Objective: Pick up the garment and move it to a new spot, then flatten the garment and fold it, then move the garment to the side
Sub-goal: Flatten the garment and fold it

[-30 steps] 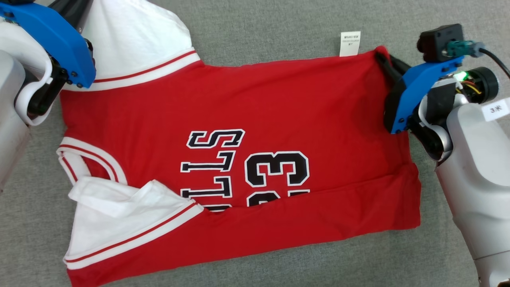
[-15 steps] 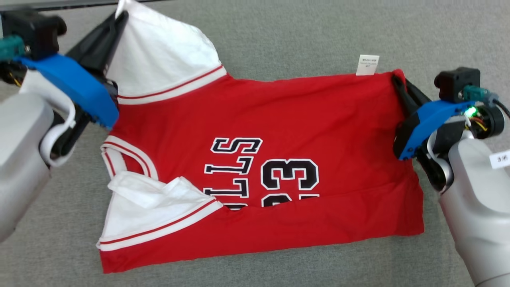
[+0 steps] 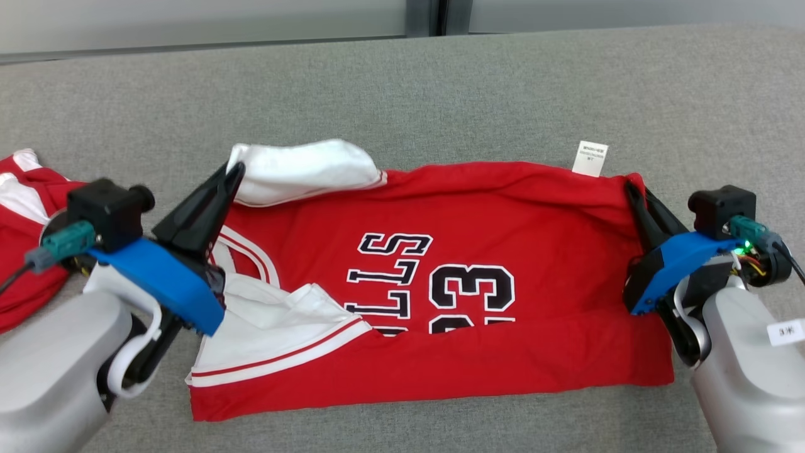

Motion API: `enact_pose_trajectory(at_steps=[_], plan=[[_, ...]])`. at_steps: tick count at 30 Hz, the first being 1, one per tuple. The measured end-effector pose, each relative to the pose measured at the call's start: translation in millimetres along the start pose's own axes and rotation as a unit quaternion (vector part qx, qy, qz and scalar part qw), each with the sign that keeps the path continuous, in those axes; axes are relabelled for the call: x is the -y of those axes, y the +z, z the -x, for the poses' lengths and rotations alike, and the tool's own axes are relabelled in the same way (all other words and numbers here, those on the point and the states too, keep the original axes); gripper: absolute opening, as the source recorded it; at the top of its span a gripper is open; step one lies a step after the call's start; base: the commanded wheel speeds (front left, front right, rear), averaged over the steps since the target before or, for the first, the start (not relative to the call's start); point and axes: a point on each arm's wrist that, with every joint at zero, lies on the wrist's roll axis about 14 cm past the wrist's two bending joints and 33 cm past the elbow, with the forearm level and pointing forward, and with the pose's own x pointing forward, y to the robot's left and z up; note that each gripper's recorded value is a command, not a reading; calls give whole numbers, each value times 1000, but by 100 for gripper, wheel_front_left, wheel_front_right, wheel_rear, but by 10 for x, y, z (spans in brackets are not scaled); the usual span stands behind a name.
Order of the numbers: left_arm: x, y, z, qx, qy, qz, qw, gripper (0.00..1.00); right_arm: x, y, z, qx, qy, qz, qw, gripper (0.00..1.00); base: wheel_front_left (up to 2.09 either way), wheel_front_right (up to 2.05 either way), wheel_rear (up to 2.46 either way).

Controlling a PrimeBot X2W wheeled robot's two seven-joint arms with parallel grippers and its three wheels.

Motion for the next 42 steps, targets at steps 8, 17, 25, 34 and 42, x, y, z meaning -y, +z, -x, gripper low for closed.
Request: enact_pose_trajectory(at_steps=[8,17,25,34,42], plan=[[85,-77,292,6,28,28,999,0,-5,-17,164,17,-4,-6,1000,0,0,0,0],[189,-307,575,-5,51,54,997,0,-72,-149,391,26,-5,-26,999,0,0,0,0],[216,-479,739,-17,70,64,995,0,-93,-234,607,28,-13,-47,998,0,0,0,0],[237,-381,793,10,85,75,993,100,-69,-71,792,57,-18,-59,996,100,0,0,0],[5,94,808,111,155,46,980,100,35,125,812,80,-32,-62,994,100,0,0,0]])
